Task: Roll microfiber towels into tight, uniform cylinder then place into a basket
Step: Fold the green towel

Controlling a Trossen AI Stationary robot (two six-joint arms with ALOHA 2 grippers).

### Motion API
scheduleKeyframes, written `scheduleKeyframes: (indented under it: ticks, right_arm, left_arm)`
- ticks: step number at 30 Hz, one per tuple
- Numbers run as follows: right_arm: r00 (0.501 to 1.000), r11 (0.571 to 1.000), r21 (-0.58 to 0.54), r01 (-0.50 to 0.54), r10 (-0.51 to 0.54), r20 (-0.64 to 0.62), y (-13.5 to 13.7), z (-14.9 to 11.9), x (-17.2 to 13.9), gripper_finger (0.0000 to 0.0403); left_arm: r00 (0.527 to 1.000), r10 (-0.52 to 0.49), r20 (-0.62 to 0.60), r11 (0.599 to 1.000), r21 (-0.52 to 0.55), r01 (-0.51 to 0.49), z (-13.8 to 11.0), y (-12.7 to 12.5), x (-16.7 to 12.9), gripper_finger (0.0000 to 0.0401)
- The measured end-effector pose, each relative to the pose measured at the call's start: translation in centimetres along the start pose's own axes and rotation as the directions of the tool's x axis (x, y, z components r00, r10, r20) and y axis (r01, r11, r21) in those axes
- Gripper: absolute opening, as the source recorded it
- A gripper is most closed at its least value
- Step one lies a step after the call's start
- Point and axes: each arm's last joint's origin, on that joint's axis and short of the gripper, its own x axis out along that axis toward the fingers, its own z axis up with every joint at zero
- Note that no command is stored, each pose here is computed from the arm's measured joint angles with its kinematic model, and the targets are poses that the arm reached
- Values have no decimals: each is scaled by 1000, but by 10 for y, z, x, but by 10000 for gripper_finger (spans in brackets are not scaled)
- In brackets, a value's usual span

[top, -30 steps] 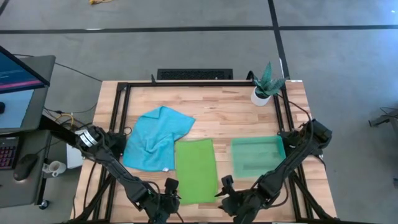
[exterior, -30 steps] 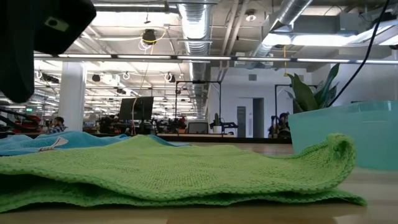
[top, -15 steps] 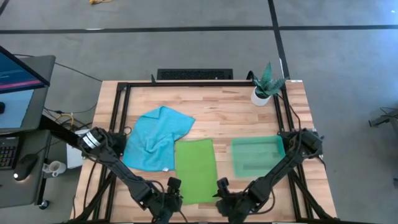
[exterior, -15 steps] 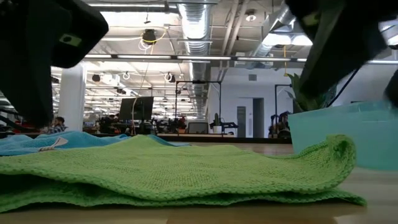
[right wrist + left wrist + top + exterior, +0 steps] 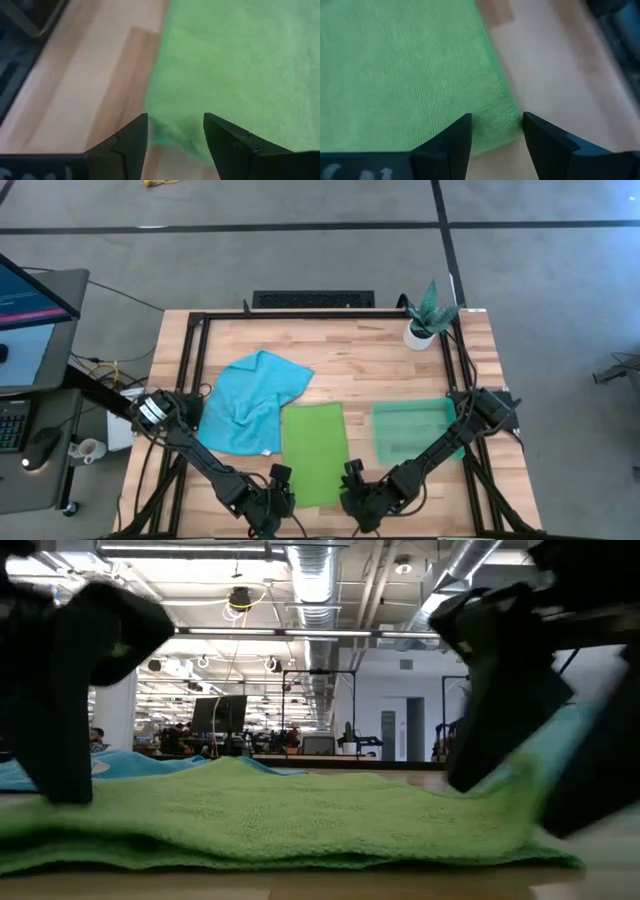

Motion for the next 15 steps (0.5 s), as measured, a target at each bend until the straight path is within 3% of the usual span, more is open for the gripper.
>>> scheduleKeyframes:
  ticks: [11, 15]
  right_arm:
    - [996, 997, 60, -40, 45, -80, -11, -4, 4, 214]
    - [996, 996, 79, -39, 46, -81, -11, -4, 4, 213]
  left_arm:
    - [999, 11, -53, 997, -80, -15, -6, 1, 10, 167]
    - [998, 27, -55, 996, -85, -31, -7, 2, 11, 149]
